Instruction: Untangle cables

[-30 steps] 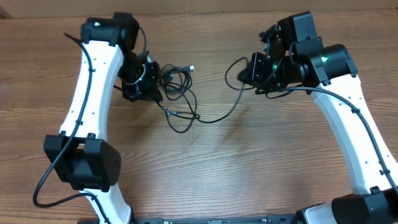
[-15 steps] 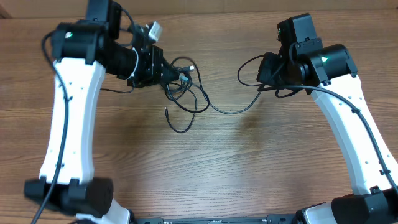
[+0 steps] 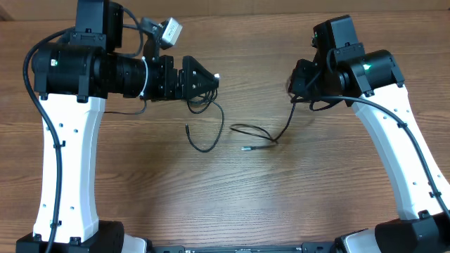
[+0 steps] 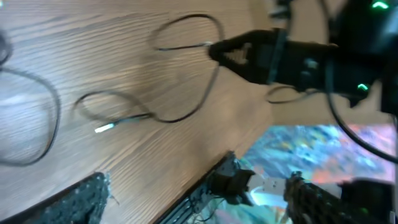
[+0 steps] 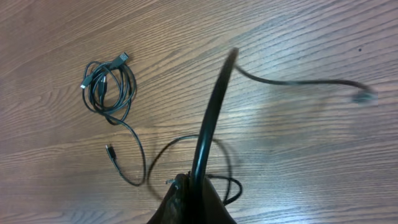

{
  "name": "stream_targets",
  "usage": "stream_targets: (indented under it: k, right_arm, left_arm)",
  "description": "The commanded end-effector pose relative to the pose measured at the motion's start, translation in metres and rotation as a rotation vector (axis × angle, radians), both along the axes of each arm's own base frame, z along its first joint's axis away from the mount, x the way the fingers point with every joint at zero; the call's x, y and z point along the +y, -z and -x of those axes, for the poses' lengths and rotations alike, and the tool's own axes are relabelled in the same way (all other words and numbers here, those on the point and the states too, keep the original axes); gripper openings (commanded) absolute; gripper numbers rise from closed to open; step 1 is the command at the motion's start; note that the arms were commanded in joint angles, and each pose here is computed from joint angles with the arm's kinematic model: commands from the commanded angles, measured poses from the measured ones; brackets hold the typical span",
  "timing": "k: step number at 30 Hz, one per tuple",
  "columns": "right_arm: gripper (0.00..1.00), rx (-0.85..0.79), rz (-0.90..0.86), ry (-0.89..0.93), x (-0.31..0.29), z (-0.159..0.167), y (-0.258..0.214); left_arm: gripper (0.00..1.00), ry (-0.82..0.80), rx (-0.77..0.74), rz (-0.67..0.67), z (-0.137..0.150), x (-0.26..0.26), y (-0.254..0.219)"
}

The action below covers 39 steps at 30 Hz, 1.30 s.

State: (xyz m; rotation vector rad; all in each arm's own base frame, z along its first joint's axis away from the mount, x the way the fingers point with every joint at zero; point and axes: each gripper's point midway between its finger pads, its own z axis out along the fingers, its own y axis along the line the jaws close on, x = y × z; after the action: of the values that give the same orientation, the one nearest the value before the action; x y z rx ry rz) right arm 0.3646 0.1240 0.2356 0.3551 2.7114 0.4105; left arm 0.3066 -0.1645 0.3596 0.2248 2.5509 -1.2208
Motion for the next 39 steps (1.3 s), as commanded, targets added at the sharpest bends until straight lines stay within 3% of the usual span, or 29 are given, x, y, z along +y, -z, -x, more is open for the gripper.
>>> stream_targets:
  k: [1,8,12,20,23,24,26,29,30,36,39]
  right_arm:
    - [0.04,-0.033,-0.017,0.010,-0.001,0.001,-0.012]
    - [0.04,-0.027,-0.205,-0.066,0.033,0.003,-0.025]
    - [0.04,-0.072,-0.352,-0.144,0.054,-0.001,-0.046]
    - [0.04,-0.129,-0.435,-0.149,0.057,-0.014,-0.063]
    - [0.04,-0.126,-0.449,-0.147,0.054,-0.014,-0.064]
    - [0.04,-0.123,-0.457,-0.149,0.054,-0.014,-0.064]
    - [0.04,-0.122,-0.464,-0.151,0.053,-0.014,-0.065]
    - [0.04,-0.121,-0.463,-0.153,0.053,-0.013,-0.065]
    - [0.04,-0.121,-0.463,-0.153,0.053,-0.013,-0.065]
    - [0.04,-0.120,-0.444,-0.178,0.052,-0.010,-0.062]
    - [0.04,-0.121,-0.431,-0.190,0.052,-0.009,-0.060]
  left_arm:
    - [0.85,-0.058,0.031,-0.081,-0.003,0.008,0.010]
    - [0.64,-0.052,0.067,-0.198,0.007,0.005,0.028]
    - [0.40,-0.124,0.156,-0.332,0.017,0.008,0.049]
    - [0.28,-0.073,0.162,-0.478,0.036,-0.013,0.070]
    - [0.34,-0.025,0.130,-0.603,0.043,-0.013,0.088]
    - [0.40,0.012,0.113,-0.638,0.046,-0.015,0.094]
    - [0.58,0.073,0.075,-0.698,0.049,-0.022,0.110]
    - [0.94,0.119,0.019,-0.728,0.045,-0.039,0.130]
    - [0.98,0.130,-0.012,-0.742,0.041,-0.044,0.139]
    - [0.95,0.198,-0.169,-0.898,0.017,-0.040,0.183]
    - [0.99,0.257,-0.204,-0.917,0.014,-0.040,0.200]
